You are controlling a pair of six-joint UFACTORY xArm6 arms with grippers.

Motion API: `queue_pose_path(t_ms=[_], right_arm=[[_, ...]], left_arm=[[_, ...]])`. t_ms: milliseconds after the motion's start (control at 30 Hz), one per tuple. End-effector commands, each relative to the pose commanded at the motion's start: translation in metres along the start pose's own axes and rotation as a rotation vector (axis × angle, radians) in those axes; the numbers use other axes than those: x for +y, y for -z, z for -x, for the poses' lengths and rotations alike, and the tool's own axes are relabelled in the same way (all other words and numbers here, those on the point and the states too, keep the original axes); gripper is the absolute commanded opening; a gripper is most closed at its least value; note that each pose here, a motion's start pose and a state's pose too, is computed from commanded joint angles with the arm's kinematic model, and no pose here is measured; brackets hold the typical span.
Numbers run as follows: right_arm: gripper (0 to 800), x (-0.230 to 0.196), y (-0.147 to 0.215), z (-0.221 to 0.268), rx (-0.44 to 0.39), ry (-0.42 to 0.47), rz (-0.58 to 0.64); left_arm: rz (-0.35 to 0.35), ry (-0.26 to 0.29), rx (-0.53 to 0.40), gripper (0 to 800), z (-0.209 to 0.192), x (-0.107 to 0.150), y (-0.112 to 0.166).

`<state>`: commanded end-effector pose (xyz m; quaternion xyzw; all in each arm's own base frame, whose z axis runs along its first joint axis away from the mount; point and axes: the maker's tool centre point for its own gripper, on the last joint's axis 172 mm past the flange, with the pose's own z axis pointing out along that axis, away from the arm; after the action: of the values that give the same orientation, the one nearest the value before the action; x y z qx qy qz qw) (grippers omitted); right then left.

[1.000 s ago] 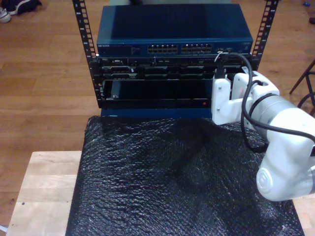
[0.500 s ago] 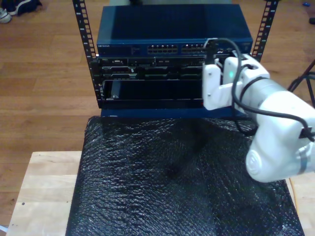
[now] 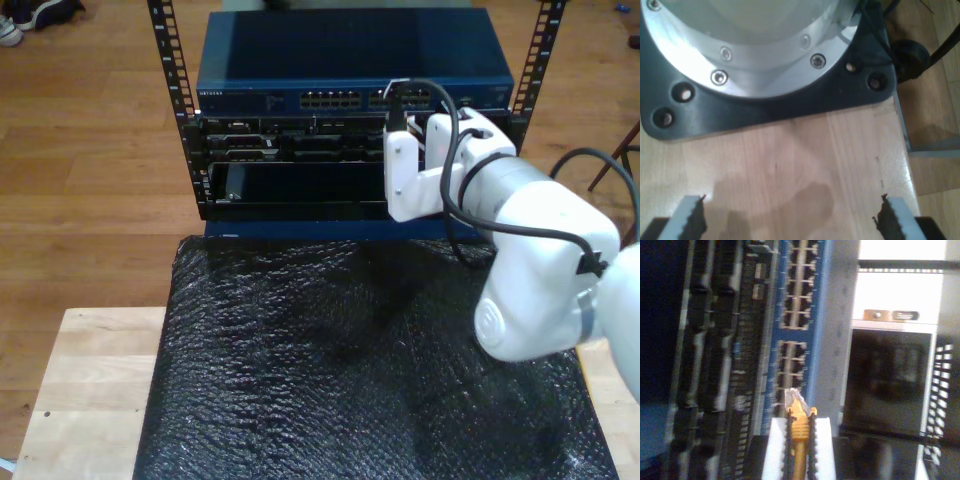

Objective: Grab the cable and plug it in

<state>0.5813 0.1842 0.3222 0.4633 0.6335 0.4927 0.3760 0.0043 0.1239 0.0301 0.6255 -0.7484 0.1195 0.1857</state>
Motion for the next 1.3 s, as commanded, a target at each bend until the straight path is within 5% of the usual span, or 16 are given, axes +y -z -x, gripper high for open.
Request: queue_pose_path(t_ms=[533, 1000, 1300], right_arm=[[0, 0.005, -0.018, 0.032, -0.054, -0.037, 0.042], [0, 0.001, -0.014, 0.036, -0.076, -0.041, 0.220], [0, -0.010, -0.023, 0.064, -0.184, -0.094, 0.263]], left_arm=[[0.000, 0.000, 0.000, 800, 0.000, 0.000, 0.000], [0.000, 0.000, 0.002, 800, -0.001, 0.000, -0.001], [0.000, 0.000, 0.002, 800, -0.001, 0.000, -0.001]])
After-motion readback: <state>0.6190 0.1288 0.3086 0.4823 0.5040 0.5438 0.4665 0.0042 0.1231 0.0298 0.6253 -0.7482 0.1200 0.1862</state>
